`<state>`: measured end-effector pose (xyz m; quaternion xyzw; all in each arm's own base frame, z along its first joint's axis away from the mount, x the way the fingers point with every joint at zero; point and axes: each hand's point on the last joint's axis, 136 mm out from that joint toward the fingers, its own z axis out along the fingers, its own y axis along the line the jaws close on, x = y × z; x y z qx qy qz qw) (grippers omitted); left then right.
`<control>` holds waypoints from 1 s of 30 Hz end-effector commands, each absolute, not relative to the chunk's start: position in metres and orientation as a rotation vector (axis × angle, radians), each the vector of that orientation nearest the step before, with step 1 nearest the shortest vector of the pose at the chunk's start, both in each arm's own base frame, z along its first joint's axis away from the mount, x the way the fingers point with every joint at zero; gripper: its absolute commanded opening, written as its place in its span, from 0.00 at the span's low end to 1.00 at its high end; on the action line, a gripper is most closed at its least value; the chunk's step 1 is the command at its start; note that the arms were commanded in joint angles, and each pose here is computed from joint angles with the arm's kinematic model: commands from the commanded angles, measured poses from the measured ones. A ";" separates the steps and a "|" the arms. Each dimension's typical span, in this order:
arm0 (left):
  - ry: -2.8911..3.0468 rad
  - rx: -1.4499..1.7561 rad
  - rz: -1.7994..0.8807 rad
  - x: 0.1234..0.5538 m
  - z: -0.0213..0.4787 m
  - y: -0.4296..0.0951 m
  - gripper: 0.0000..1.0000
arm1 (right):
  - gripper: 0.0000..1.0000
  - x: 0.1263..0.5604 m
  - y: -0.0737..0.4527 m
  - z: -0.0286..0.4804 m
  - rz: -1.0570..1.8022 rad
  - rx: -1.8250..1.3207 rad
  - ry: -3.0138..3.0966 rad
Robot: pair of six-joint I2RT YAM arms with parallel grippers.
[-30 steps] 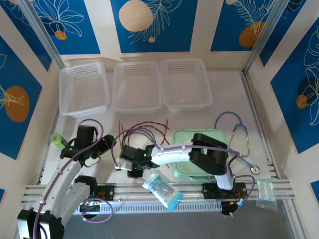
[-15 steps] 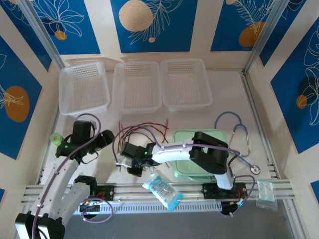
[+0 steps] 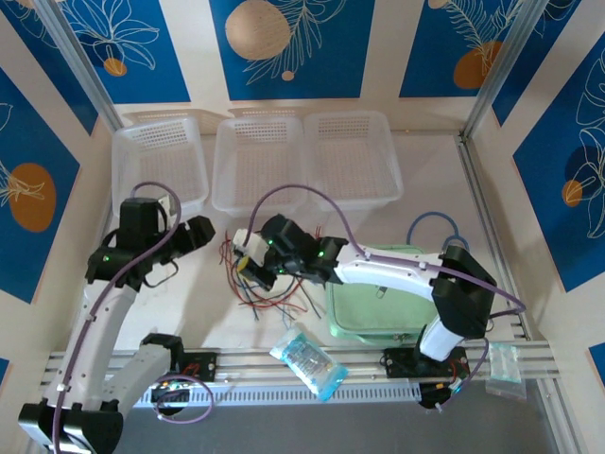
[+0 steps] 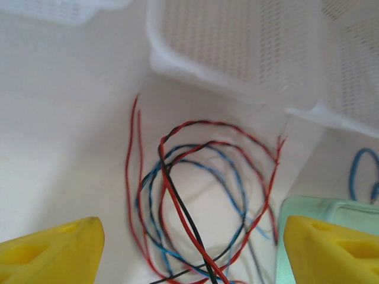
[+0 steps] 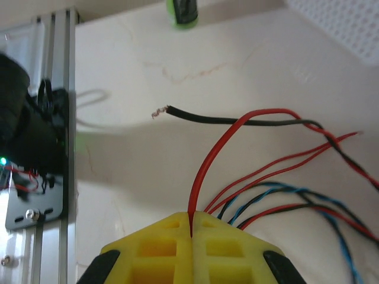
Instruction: Untangle the cables
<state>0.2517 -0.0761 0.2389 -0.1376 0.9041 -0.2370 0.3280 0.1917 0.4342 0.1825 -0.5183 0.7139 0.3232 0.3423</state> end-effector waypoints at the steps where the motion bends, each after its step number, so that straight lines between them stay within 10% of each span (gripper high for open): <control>1: 2.338 -0.284 -0.688 0.253 0.267 -0.086 0.77 | 0.00 0.201 0.434 0.209 0.939 -1.291 1.812; 11: 2.318 -0.226 -0.970 0.263 0.292 -0.125 0.55 | 0.00 0.243 0.423 0.253 0.984 -1.125 1.748; 30: 2.347 -0.186 -1.080 0.274 0.282 -0.160 0.45 | 0.00 0.261 0.422 0.279 0.975 -1.082 1.675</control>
